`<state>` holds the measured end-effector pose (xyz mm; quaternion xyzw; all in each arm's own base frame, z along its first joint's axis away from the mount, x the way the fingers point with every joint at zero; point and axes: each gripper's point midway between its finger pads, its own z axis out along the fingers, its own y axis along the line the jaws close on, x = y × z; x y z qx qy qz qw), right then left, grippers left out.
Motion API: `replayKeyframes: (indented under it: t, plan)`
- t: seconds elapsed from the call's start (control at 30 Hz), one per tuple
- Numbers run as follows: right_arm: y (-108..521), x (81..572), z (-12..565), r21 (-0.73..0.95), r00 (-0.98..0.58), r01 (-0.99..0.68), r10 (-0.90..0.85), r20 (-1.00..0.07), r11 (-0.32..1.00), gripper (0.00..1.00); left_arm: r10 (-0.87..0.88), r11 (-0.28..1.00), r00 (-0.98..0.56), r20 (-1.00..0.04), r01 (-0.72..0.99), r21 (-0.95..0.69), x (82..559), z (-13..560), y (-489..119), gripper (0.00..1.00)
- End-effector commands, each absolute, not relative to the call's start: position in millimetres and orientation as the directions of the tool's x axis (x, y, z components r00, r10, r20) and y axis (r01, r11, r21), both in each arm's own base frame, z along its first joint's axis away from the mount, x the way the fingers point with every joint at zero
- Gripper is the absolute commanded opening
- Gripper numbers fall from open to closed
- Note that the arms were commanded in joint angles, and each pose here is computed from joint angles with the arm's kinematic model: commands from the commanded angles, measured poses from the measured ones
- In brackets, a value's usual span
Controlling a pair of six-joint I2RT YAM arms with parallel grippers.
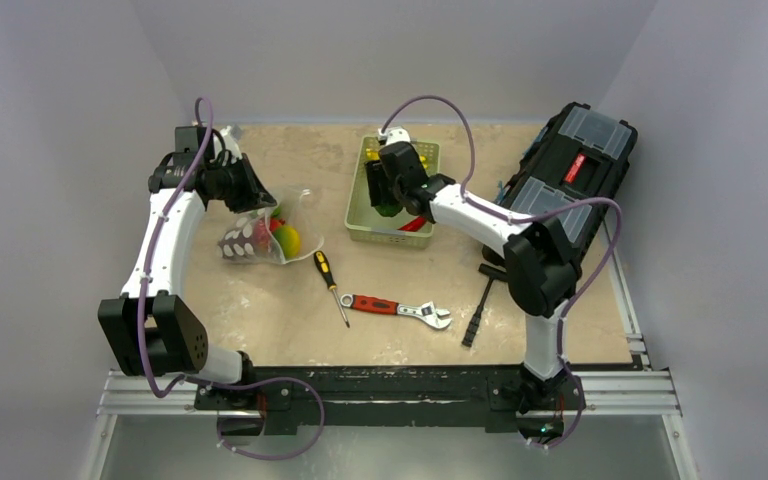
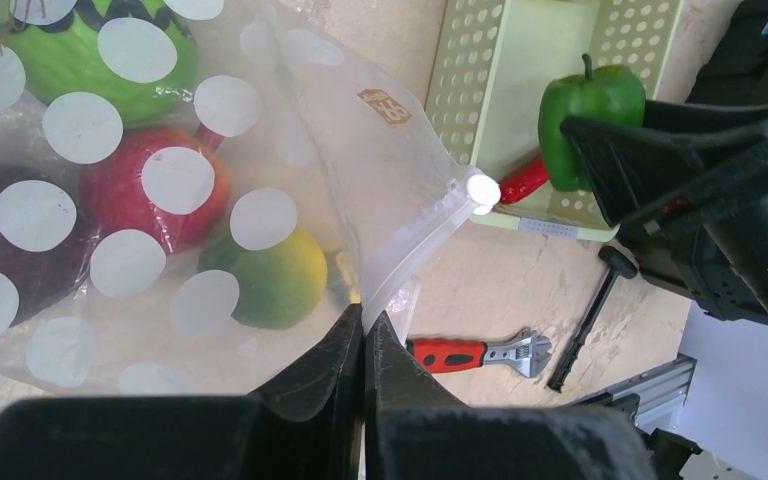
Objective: Place the food in the zip-top bag and seal the zipper
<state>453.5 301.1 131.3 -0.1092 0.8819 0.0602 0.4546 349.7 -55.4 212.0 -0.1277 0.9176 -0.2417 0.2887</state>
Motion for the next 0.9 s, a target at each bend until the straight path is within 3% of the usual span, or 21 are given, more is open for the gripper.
replayKeyframes:
  t: [0.0,0.23,0.47,0.63,0.87]
  plan:
    - [351,423,194,0.279,-0.521,-0.462,-0.003,-0.854,0.842,0.00,-0.371,0.849,-0.789,-0.490,-0.073,-0.524,352,219,-58,0.00]
    - [404,369,233,0.521,-0.582,-0.662,0.068,-0.810,0.539,0.00,-0.370,0.848,-0.788,-0.492,-0.071,-0.525,351,220,-58,0.00]
    - [448,318,248,0.634,-0.645,-0.723,0.059,-0.762,0.276,0.00,-0.369,0.849,-0.785,-0.498,-0.066,-0.525,351,222,-58,0.00]
    - [474,292,252,0.644,-0.650,-0.737,0.050,-0.759,0.205,0.00,-0.369,0.846,-0.785,-0.497,-0.062,-0.529,351,223,-59,0.00]
    - [492,306,234,0.686,-0.692,-0.672,0.095,-0.716,0.279,0.00,-0.369,0.843,-0.784,-0.499,-0.057,-0.534,350,225,-60,0.00]
